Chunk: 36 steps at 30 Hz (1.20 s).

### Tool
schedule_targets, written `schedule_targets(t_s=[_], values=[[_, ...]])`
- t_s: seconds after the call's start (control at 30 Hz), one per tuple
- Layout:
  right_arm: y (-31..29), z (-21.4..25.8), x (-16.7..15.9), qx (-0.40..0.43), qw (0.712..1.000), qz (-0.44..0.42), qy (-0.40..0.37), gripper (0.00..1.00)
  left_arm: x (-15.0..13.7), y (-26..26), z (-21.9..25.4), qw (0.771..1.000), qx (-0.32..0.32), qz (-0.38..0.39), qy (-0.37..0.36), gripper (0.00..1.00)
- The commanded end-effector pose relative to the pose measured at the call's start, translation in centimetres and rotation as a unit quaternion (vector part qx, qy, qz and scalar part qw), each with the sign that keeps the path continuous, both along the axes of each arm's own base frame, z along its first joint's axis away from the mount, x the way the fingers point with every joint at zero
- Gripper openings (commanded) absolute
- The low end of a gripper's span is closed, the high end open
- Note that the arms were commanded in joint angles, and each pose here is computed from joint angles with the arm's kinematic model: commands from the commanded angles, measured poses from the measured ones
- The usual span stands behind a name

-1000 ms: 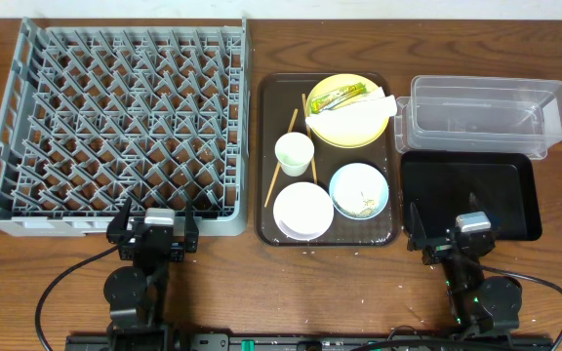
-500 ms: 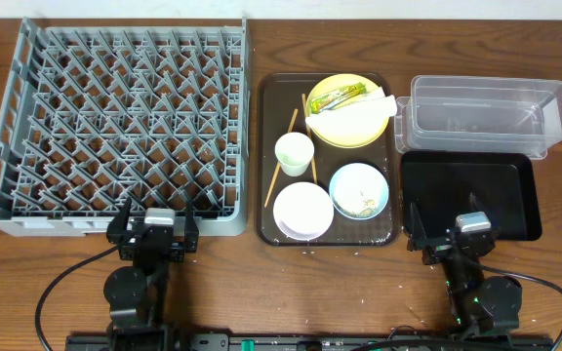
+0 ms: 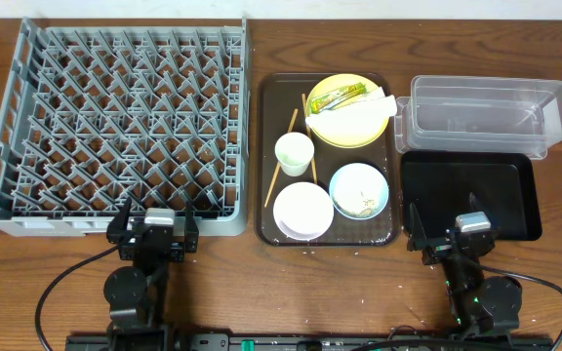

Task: Sort waste into correct bins and load items into the dishwasher
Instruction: 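Reach right gripper to the yellow plate and grasp the white tissue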

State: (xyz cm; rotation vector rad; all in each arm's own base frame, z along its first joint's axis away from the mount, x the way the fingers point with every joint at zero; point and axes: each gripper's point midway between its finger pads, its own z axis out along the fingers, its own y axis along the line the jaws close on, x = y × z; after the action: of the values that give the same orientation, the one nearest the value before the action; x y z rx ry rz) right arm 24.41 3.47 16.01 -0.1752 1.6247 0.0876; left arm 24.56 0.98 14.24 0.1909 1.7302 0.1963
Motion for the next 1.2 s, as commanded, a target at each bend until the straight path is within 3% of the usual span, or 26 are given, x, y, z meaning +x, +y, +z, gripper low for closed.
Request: schedule_targets(t_s=[0.0,0.17,0.47,0.7,0.97,1.17], values=[[1.4,1.2,-0.2,0.014,0.999,0.038,-0.022,0.99,0.0,-0.3,-1.7,1.000,0.004,-0.009,0.020,1.00],[2.9,4.7,-0.8,0.033,0.993,0.084,-0.080,0.99,0.0,-0.3,-1.7,1.000,0.004,-0.009,0.020,0.99],[5.0,10.0,0.3,0.049,0.989,0.140,-0.027,0.99,0.0,-0.3,-1.7,1.000,0.004,-0.009,0.020,0.99],[7.0,13.2,6.1,0.059,0.977,0.175,0.104,0.99,0.0,-0.3,-1.7,1.000,0.004,-0.009,0.020,0.99],[10.1,12.1,13.4,0.063,0.938,0.186,0.285,0.99,0.0,-0.3,-1.7,1.000,0.004,-0.010,0.020,0.99],[14.2,11.5,17.2,0.082,0.917,0.233,0.313,0.99,0.0,-0.3,-1.7,1.000,0.004,-0.009,0.020,0.99]])
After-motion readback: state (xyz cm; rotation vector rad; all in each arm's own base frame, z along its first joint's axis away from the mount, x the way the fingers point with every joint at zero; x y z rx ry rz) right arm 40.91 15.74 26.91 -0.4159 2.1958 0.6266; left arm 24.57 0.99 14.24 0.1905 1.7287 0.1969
